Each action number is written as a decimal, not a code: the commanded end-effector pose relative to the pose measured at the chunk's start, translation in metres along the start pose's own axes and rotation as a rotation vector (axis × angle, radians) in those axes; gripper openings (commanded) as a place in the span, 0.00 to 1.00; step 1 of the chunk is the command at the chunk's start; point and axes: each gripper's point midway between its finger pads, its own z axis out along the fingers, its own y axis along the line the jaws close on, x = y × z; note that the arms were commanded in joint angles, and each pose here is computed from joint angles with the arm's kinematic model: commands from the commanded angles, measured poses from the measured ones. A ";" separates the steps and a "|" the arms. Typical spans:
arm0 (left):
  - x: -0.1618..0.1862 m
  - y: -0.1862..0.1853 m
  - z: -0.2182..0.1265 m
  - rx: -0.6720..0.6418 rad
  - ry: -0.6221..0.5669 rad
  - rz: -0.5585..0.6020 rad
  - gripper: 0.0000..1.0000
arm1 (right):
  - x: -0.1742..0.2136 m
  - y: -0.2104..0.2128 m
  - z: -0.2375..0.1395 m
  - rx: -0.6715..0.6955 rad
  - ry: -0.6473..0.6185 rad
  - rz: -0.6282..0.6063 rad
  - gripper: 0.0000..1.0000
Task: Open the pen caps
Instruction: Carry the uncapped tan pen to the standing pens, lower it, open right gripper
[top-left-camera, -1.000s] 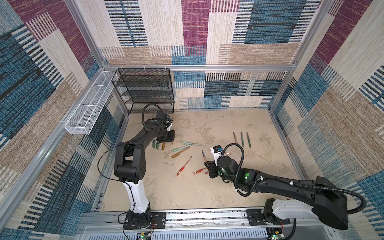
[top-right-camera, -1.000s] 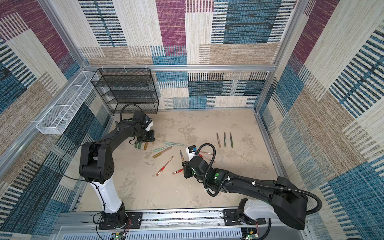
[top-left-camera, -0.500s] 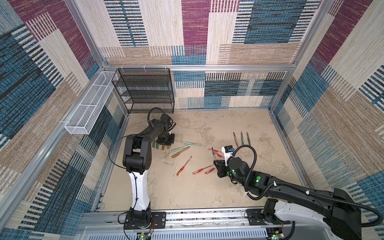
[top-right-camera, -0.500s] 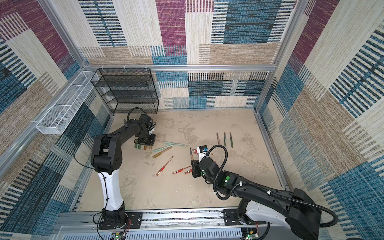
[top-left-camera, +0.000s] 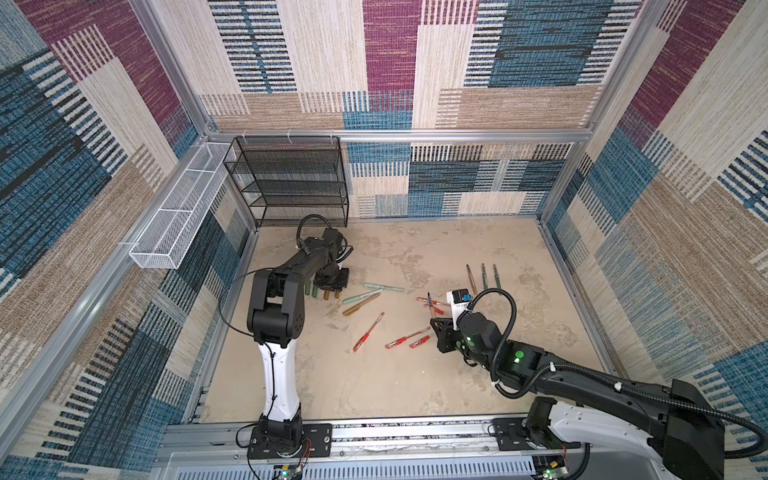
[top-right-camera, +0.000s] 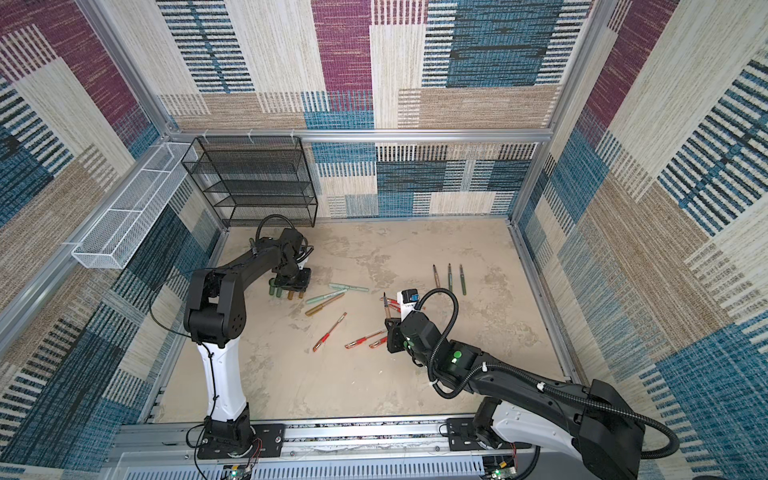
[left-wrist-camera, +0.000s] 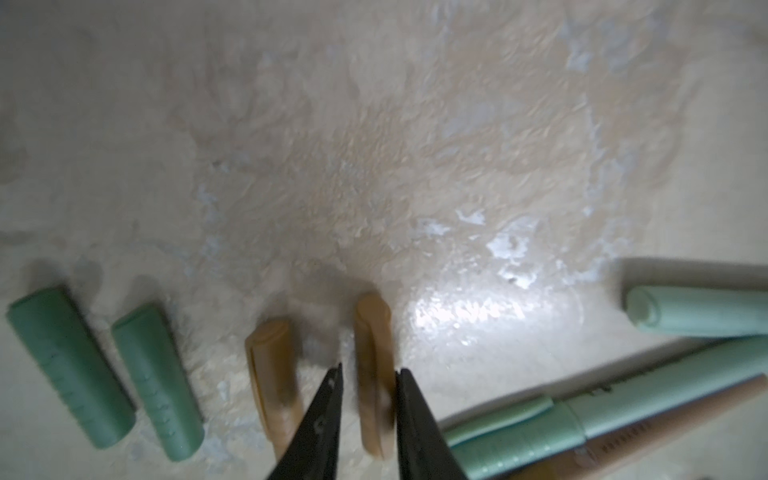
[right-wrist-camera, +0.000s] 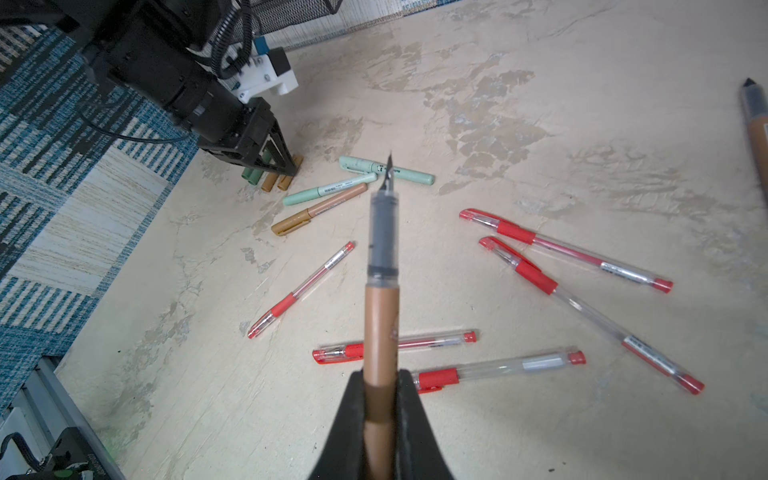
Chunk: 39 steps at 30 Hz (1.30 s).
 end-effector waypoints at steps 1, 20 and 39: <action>0.001 -0.004 -0.015 0.022 -0.022 -0.008 0.31 | -0.002 0.002 -0.001 -0.016 -0.008 0.005 0.02; 0.032 -0.019 -0.131 0.142 -0.358 0.020 0.52 | -0.044 -0.010 0.023 0.047 -0.003 -0.093 0.03; 0.080 0.014 -0.184 0.204 -0.667 -0.018 0.83 | -0.093 -0.104 0.063 0.173 0.087 -0.120 0.03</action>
